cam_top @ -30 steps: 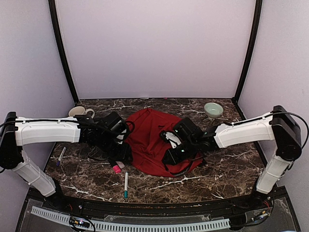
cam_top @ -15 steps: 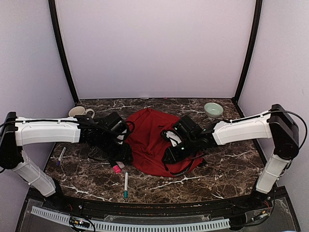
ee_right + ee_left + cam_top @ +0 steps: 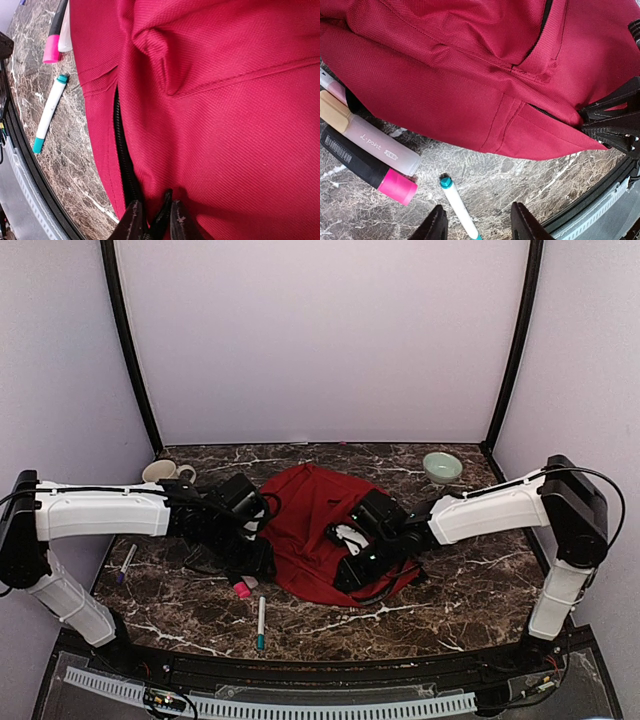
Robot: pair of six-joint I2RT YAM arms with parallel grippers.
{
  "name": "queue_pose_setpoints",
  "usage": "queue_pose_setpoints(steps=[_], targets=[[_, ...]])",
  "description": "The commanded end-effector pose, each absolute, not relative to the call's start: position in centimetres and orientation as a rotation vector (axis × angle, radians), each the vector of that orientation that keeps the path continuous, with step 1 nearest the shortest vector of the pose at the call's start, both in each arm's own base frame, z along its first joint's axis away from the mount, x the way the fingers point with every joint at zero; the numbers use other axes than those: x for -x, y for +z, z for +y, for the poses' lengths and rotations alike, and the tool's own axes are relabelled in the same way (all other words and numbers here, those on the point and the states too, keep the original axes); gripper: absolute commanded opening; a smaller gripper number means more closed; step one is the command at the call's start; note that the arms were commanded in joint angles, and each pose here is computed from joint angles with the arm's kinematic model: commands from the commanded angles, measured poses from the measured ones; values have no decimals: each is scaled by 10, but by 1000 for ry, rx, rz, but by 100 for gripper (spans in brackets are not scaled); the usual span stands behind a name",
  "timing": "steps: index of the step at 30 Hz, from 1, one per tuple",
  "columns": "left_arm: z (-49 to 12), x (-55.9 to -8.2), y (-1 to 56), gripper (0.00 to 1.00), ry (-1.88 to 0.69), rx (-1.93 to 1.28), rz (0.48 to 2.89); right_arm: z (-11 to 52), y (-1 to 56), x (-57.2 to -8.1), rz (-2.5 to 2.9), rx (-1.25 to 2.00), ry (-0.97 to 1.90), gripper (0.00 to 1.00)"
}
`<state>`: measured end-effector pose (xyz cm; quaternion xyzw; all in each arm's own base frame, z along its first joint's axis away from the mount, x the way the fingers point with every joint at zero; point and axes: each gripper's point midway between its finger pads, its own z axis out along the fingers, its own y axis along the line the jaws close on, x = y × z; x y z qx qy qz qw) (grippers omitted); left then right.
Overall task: Pack the student bag
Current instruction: Pick up the largest pocket of the bag from the student bag.
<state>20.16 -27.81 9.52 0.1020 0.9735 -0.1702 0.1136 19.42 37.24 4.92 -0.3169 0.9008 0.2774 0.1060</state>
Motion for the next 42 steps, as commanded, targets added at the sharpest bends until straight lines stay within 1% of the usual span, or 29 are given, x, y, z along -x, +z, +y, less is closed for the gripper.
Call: queue_pose_setpoints(steps=[1, 3, 7, 13, 19, 21, 24, 27, 31, 35, 39, 42], targets=[[-285, -203, 102, 45, -517, -336, 2841, 379, 46, -190, 2644, 989, 821, 19], [-285, -203, 102, 45, -512, -340, 2841, 376, 43, -189, 2649, 989, 809, 14], [-285, -204, 103, 45, -509, -349, 2836, 372, 39, -187, 2660, 986, 795, 0], [-291, -208, 112, 45, -549, -399, 2783, 371, 50, -188, 2634, 967, 813, 0], [-304, -212, 135, 47, -627, -543, 2664, 373, 83, -190, 2558, 950, 881, 0], [-307, -214, 145, 48, -641, -615, 2603, 371, 94, -192, 2531, 937, 888, 0], [-310, -219, 154, 53, -613, -735, 2523, 364, 102, -195, 2520, 905, 871, 0], [-314, -224, 159, 56, -590, -827, 2449, 356, 117, -196, 2487, 868, 874, 0], [-331, -227, 172, 61, -659, -966, 2262, 347, 121, -196, 2484, 837, 844, 0], [-351, -217, 180, 64, -731, -1197, 2040, 341, 127, -199, 2473, 821, 812, 0], [-370, -191, 172, 65, -824, -1515, 1818, 334, 135, -202, 2454, 794, 777, 0], [-381, -188, 156, 66, -787, -1665, 1730, 329, 141, -204, 2442, 772, 757, 0]])
